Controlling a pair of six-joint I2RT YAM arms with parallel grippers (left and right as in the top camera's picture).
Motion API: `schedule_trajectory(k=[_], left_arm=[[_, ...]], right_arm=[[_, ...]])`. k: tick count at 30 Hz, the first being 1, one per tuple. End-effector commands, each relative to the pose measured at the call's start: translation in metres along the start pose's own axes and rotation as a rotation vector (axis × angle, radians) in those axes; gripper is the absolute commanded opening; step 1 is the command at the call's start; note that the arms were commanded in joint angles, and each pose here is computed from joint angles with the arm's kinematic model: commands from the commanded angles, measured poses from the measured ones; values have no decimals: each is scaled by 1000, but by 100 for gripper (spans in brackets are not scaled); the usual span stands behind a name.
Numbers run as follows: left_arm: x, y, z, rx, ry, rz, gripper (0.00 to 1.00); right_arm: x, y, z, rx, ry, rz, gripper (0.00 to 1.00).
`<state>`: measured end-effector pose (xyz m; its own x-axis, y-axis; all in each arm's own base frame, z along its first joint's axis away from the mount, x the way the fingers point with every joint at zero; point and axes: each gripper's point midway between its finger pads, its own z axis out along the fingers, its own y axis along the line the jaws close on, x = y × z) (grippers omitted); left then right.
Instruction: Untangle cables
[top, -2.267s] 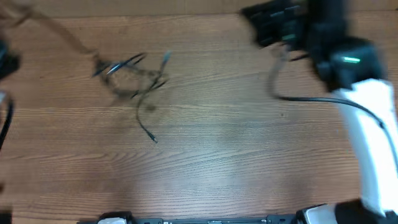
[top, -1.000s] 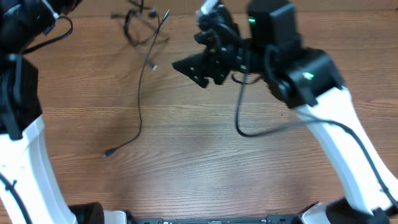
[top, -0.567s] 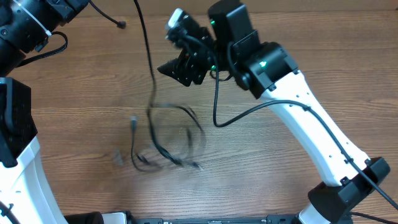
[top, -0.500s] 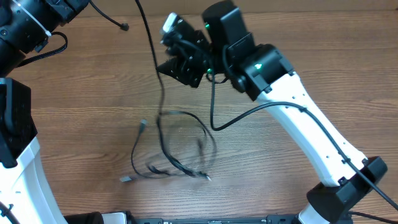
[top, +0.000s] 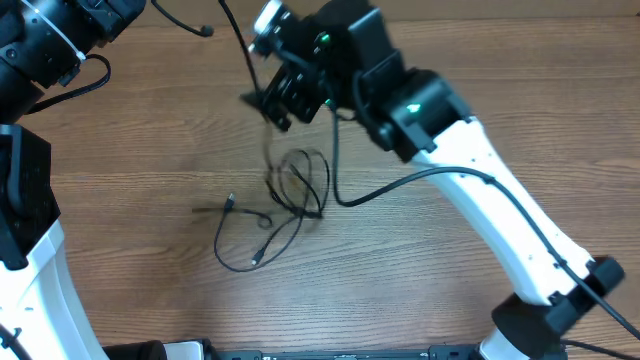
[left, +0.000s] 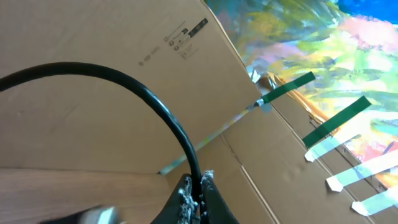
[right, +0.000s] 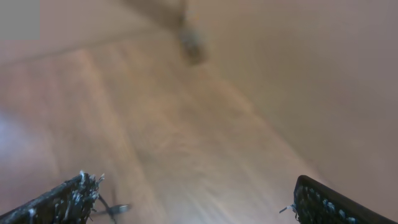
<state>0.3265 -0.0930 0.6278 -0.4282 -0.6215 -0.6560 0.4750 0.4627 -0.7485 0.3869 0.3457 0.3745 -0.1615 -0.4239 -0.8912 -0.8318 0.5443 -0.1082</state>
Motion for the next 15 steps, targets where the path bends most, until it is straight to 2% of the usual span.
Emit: schedule_trajectory(k=[1,5,8,10,15], left_arm=[[-6,-6,-5,-1,-33,52,4],[-6,-6,-5,-1,-33,52,4],[-11,-3,-6,-19,-61,52,4],[-16,-1,-6,-33,-90,47,4],[-24,-6,-7,-18,-126,17,4]], right_arm=[[-35,-34,-54,139,-102,83,100],[-18,-71,-58,190,-86,247,100],[-12,-58,-59,41,-77,271,93],[-12,-33,-58,-86,-70,237,93],[4,-4,-47,-156,-7,96,96]])
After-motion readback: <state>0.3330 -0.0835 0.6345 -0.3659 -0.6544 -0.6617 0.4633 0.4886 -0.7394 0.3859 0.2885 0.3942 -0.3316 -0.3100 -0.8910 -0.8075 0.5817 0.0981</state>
